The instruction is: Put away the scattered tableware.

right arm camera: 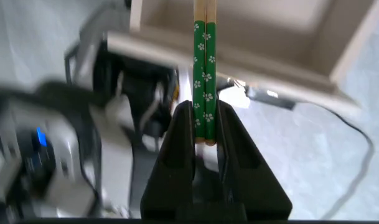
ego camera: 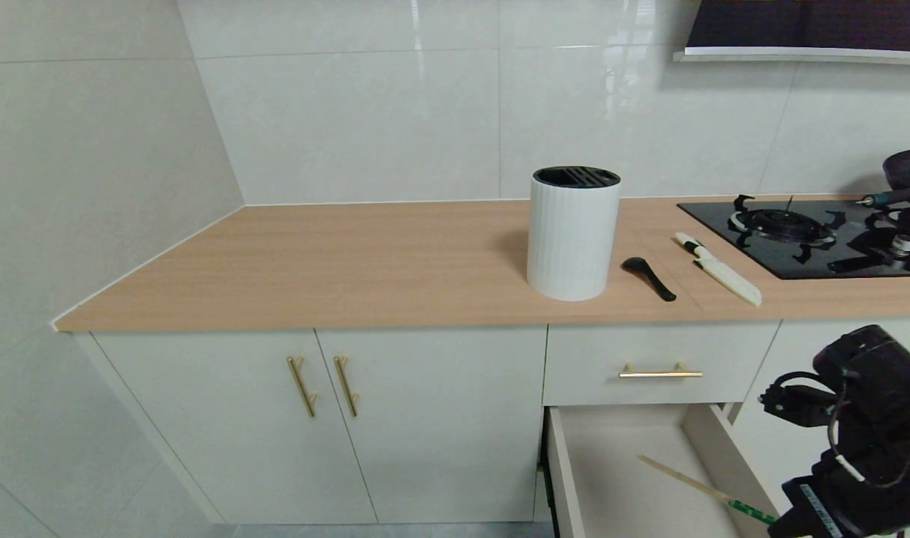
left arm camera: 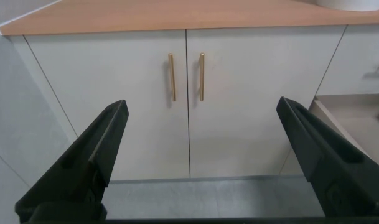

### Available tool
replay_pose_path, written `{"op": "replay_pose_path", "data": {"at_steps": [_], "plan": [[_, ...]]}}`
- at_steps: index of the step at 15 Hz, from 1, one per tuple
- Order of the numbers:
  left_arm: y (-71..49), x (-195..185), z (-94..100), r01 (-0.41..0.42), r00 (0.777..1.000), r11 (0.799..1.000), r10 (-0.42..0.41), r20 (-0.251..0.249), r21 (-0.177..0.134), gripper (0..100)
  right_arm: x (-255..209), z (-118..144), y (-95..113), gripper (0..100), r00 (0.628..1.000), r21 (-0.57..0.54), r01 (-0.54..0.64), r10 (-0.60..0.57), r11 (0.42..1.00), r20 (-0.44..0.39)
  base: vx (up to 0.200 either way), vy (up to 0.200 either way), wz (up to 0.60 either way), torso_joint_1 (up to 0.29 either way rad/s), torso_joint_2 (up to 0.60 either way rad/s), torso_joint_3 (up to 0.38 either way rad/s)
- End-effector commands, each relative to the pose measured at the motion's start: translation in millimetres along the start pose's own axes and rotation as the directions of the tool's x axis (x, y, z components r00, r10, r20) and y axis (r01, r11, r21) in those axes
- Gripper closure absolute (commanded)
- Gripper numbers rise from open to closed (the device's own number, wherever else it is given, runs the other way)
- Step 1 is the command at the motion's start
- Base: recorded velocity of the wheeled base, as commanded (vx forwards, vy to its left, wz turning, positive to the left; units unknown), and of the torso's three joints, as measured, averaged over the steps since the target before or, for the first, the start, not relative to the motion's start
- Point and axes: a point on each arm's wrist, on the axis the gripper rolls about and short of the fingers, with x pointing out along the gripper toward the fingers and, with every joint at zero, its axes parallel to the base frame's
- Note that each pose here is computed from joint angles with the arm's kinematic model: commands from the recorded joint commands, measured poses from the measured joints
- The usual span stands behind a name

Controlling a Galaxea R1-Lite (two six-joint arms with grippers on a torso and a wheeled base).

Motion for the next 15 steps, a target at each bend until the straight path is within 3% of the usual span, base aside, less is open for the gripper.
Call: {"op": "replay_pose_path", "data": {"at_steps": [1,6,14,15], "plan": [[0.0,0,0.0,0.000,1.000,1.000,0.000,0.000,0.000,0,45,14,15,100,0.995,0.033,0.008,-0.004,0.999,-0.101,0.000,0.000,0.00,0.000,0.00,0.000],[0.0,0,0.0,0.000,1.000,1.000,0.000,0.000,0.000,0,87,44,26,100,0.999,0.008,0.024,-0.023,1.000,-0.038,0.000,0.000,0.00,-0.115,0.31,0.190],[0.0,0,0.0,0.000,1.000,1.000,0.000,0.000,0.000,0,102,72,25,100,0.997,0.019,0.075,-0.076,0.997,0.013,0.000,0.000,0.00,-0.143,0.47,0.316],[0.0,0,0.0,0.000,1.000,1.000,0.000,0.000,0.000,0,103,77,23,100,0.996,0.025,0.072,-0.073,0.997,0.050,0.000,0.000,0.00,-0.105,0.46,0.349]]}}
